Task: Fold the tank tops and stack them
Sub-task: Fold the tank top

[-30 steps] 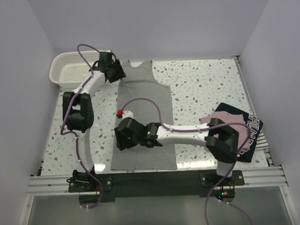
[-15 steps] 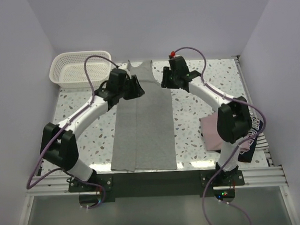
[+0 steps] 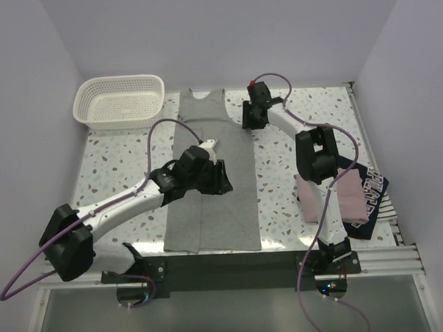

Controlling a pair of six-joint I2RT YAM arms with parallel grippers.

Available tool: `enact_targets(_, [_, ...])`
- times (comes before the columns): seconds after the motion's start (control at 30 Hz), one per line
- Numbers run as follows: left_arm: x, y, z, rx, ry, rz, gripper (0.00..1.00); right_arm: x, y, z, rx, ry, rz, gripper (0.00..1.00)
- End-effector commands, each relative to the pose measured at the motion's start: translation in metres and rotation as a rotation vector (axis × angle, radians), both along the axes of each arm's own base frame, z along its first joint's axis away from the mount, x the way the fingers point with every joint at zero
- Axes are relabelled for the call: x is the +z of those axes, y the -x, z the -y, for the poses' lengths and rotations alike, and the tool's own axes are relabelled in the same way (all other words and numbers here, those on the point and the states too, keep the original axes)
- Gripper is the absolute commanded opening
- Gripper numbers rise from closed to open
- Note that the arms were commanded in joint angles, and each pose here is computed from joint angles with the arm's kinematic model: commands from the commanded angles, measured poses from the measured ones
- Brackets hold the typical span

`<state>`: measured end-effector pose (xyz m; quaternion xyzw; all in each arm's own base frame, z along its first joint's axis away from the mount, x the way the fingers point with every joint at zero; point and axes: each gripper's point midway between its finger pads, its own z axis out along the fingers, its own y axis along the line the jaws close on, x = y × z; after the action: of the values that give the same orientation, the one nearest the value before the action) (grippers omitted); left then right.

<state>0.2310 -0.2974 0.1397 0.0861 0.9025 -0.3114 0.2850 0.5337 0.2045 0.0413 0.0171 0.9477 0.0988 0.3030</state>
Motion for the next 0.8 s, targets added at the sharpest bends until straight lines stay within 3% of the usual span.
enact_targets(0.0, [0.007, 0.014, 0.012, -0.024, 0.045, 0.006, 0.49, 0.01, -0.009, -0.003, 0.008, 0.007, 0.032, 0.4])
enact_targets(0.43, [-0.013, 0.063, 0.064, -0.163, -0.004, -0.021, 0.47, -0.005, -0.006, 0.008, -0.008, 0.061, 0.015, 0.39])
enact_targets(0.77, [-0.04, 0.097, 0.107, -0.263, -0.089, -0.052, 0.45, -0.015, 0.001, 0.013, -0.018, 0.075, -0.003, 0.16])
